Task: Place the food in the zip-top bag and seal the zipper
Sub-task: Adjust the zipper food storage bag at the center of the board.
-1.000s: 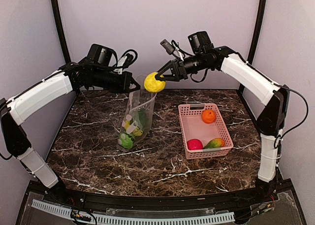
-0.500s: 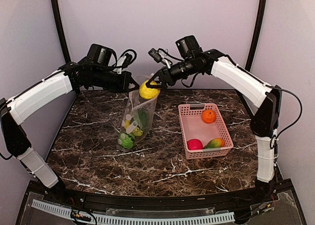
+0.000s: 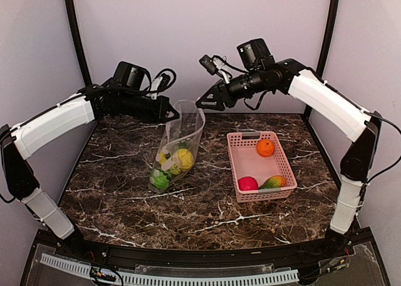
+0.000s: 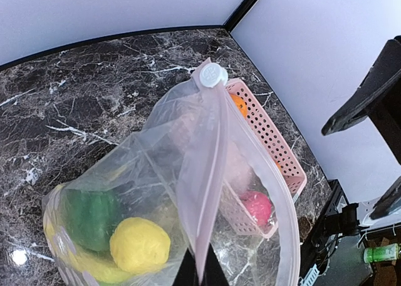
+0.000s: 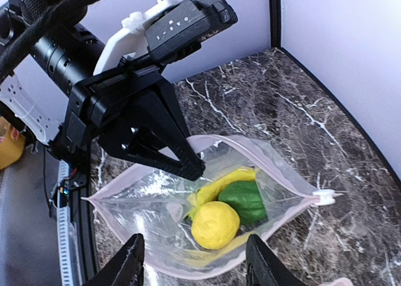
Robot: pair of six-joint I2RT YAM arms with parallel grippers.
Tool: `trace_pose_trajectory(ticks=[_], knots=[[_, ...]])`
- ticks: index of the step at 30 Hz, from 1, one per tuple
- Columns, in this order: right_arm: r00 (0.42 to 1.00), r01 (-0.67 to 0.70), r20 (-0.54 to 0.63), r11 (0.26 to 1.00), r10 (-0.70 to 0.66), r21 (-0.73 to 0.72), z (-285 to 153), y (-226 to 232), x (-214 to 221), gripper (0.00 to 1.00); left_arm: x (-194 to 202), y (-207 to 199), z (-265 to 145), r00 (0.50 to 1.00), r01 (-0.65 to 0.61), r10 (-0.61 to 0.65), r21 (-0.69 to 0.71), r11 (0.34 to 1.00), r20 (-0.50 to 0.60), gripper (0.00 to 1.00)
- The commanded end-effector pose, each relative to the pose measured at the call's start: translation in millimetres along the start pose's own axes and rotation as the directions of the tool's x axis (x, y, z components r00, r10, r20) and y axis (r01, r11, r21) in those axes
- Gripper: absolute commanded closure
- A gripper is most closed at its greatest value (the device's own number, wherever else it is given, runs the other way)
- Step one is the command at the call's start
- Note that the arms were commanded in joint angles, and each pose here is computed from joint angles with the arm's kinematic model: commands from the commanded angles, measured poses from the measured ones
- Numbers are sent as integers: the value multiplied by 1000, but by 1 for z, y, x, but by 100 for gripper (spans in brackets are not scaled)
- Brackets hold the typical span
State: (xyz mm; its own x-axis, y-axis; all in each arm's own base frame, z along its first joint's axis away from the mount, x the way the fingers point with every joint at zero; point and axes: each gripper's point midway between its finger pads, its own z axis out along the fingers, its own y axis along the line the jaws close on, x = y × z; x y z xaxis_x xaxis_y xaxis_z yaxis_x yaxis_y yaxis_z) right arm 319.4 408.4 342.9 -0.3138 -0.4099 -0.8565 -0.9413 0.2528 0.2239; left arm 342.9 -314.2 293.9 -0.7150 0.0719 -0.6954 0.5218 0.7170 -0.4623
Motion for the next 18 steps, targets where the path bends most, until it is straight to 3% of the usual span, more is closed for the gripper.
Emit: trace_pose_trajectory(ticks=[1, 7, 9, 14, 18], knots=[[998, -24, -51, 991, 30, 129, 4, -27, 18, 49, -4, -10, -14, 999, -3, 1, 36, 999, 42, 99], [981, -125, -136, 988, 137, 90, 30, -37, 44, 51, 2, -9, -10, 999, 5, -7, 47, 999, 32, 99], [977, -139, -151, 985, 153, 101, 36, -43, 47, 55, 3, -9, -10, 999, 3, -5, 48, 999, 31, 99], [980, -152, -116, 986, 159, 72, 40, -51, 34, 94, 3, -2, -15, 999, -18, 18, 1, 1000, 36, 99], [994, -109, -7, 992, 109, -64, 53, -44, -1, 100, -7, 32, -35, 994, -99, 107, -185, 978, 33, 99]])
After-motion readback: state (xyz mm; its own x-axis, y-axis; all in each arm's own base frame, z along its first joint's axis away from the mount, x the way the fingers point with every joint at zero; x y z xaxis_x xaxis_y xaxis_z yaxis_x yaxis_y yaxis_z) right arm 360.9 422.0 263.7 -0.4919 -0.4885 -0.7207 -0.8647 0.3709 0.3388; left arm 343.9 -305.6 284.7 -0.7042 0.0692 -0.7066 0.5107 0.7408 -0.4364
